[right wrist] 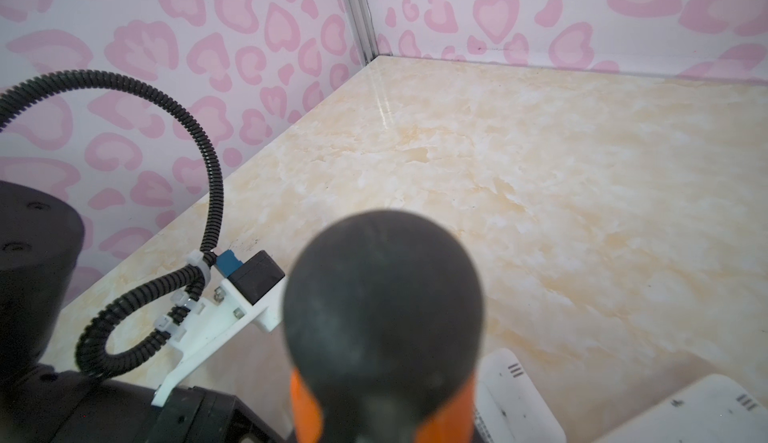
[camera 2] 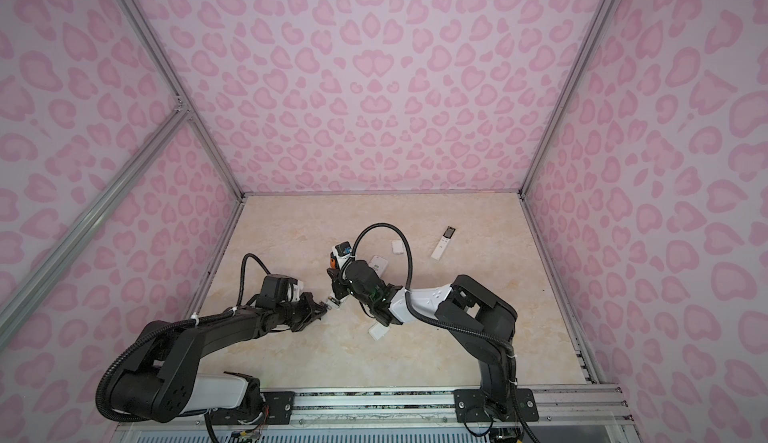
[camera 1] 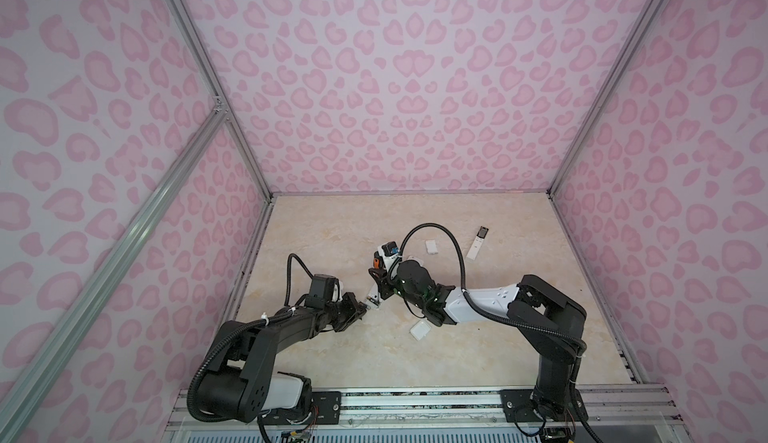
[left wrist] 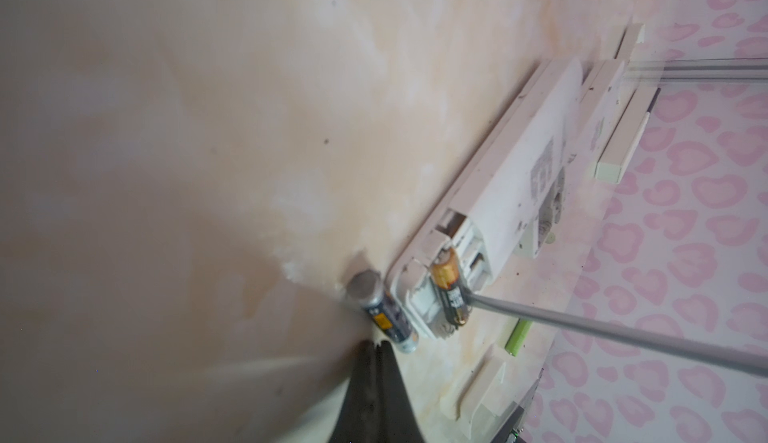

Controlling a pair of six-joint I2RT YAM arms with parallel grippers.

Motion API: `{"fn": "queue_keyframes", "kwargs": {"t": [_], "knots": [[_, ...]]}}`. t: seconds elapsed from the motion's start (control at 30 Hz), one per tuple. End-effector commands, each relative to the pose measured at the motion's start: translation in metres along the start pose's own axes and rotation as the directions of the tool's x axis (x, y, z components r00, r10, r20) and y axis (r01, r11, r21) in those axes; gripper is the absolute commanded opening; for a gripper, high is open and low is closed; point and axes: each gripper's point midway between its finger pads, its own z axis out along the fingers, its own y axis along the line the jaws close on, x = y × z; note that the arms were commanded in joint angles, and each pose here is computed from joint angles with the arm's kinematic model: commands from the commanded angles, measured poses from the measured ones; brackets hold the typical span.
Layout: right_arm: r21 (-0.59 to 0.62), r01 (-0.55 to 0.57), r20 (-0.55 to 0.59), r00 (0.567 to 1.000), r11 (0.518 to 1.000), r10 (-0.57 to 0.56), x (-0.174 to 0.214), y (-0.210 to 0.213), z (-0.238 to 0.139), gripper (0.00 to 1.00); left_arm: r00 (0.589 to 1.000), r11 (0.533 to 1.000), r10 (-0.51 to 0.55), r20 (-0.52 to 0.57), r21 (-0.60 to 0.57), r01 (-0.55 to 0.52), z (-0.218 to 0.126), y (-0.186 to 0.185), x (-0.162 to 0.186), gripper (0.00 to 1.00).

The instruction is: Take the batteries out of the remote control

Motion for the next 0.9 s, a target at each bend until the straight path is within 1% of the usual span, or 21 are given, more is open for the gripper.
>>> {"fn": "queue_keyframes", "kwargs": {"t": [0.0, 0.17, 0.43, 0.67, 0.87], "knots": [[-0.018, -0.046, -0.004, 0.999, 0.999, 0.046, 0.003, -0.001, 0.001, 0.0, 1.0, 1.0, 0.015, 0.016, 0.009, -0.015, 0.0, -0.004, -0.005, 0.05], [-0.022, -0.088, 0.013, 0.996, 0.996, 0.089, -0.002, -0.007, 0.002, 0.0, 1.0, 1.0, 0.018, 0.021, 0.007, -0.018, -0.002, -0.005, -0.005, 0.05], [0.011, -0.053, -0.015, 0.998, 0.999, 0.053, -0.005, -0.011, 0.013, 0.0, 1.0, 1.0, 0.019, 0.021, 0.007, -0.019, -0.007, -0.002, 0.0, 0.04], [-0.024, -0.033, -0.068, 0.997, 0.999, 0.031, -0.001, -0.007, 0.026, 0.0, 1.0, 1.0, 0.008, 0.005, -0.006, -0.008, -0.007, 0.009, 0.01, 0.04], [-0.085, -0.05, -0.057, 0.997, 0.995, 0.045, -0.002, 0.003, 0.023, 0.0, 1.0, 1.0, 0.005, -0.002, -0.02, -0.005, -0.005, 0.015, 0.012, 0.05]]}}
